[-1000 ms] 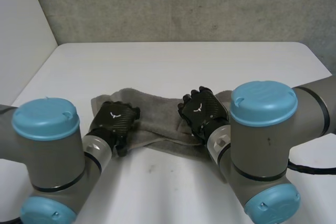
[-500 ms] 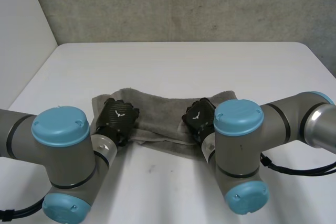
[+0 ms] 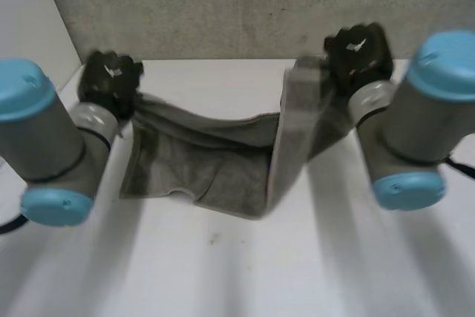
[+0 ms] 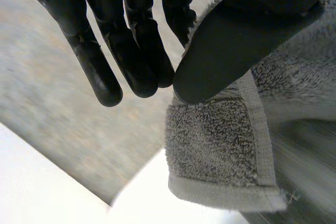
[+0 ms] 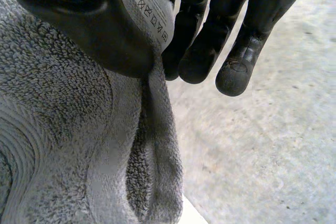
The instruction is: Fold the towel.
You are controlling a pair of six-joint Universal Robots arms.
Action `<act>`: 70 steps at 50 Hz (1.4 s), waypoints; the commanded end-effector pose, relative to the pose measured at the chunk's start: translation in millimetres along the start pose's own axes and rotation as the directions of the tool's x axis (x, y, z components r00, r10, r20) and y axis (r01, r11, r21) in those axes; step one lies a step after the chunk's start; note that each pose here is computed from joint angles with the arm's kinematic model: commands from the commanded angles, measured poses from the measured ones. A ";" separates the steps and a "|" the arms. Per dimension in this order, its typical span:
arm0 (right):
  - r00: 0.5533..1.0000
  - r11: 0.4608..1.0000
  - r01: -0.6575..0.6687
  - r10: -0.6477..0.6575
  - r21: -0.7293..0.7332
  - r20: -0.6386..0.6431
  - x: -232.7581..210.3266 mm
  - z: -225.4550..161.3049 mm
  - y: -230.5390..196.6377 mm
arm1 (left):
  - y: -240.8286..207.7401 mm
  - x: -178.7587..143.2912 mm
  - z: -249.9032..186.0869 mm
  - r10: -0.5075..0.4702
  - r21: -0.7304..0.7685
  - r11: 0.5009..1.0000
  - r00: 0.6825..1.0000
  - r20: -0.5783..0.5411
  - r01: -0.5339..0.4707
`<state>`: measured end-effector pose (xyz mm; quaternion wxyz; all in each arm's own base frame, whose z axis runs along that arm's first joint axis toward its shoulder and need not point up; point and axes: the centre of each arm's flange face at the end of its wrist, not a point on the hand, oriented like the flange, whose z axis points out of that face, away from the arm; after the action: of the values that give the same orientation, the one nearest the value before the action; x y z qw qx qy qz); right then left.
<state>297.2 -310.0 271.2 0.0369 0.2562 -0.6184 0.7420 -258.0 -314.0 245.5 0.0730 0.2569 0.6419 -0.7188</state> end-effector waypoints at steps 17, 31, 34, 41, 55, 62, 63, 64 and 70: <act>0.924 0.898 -0.025 0.188 -0.439 0.332 61.4 -45.4 80.7 | -35.5 -13.9 -78.7 -0.129 0.030 0.990 0.982 -0.135 0.135; 0.933 0.920 -0.139 0.245 -0.366 0.263 72.4 -60.6 47.3 | -75.0 -31.2 -74.7 -0.130 0.123 0.982 0.986 -0.105 0.143; 0.921 0.922 -0.158 0.267 -0.353 0.284 57.5 -78.4 39.8 | -85.6 -35.0 -71.4 -0.133 0.131 0.981 0.986 -0.105 0.147; 0.907 0.915 -0.204 0.310 -0.347 0.285 -0.4 -113.4 34.5 | -101.3 -32.5 -65.2 -0.142 0.120 0.980 0.981 -0.133 0.159; 0.855 0.848 -0.332 0.456 -0.413 0.248 -56.1 -127.7 56.4 | -140.4 -33.1 -56.7 -0.224 0.124 0.963 0.967 -0.124 0.239; 0.816 0.811 -0.369 0.517 -0.455 0.260 -82.1 -127.7 69.9 | -149.5 -33.4 -56.4 -0.237 0.141 0.957 0.963 -0.128 0.254; 0.819 0.815 -0.376 0.515 -0.441 0.254 -86.9 -124.1 71.8 | -149.5 -33.4 -56.4 -0.237 0.141 0.957 0.963 -0.128 0.254; 0.837 0.823 -0.388 0.503 -0.416 0.216 -88.4 -116.1 77.3 | -149.1 -33.8 -56.2 -0.247 0.138 0.955 0.960 -0.129 0.264; 0.892 0.849 -0.395 0.446 -0.352 0.075 -82.5 -93.3 91.9 | -148.2 -36.0 -57.7 -0.290 0.128 0.943 0.948 -0.131 0.307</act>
<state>304.4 -198.2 152.4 -0.1870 0.2022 -0.7836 0.5569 -278.1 -242.5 391.3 -0.0797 0.2124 0.6164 -0.7540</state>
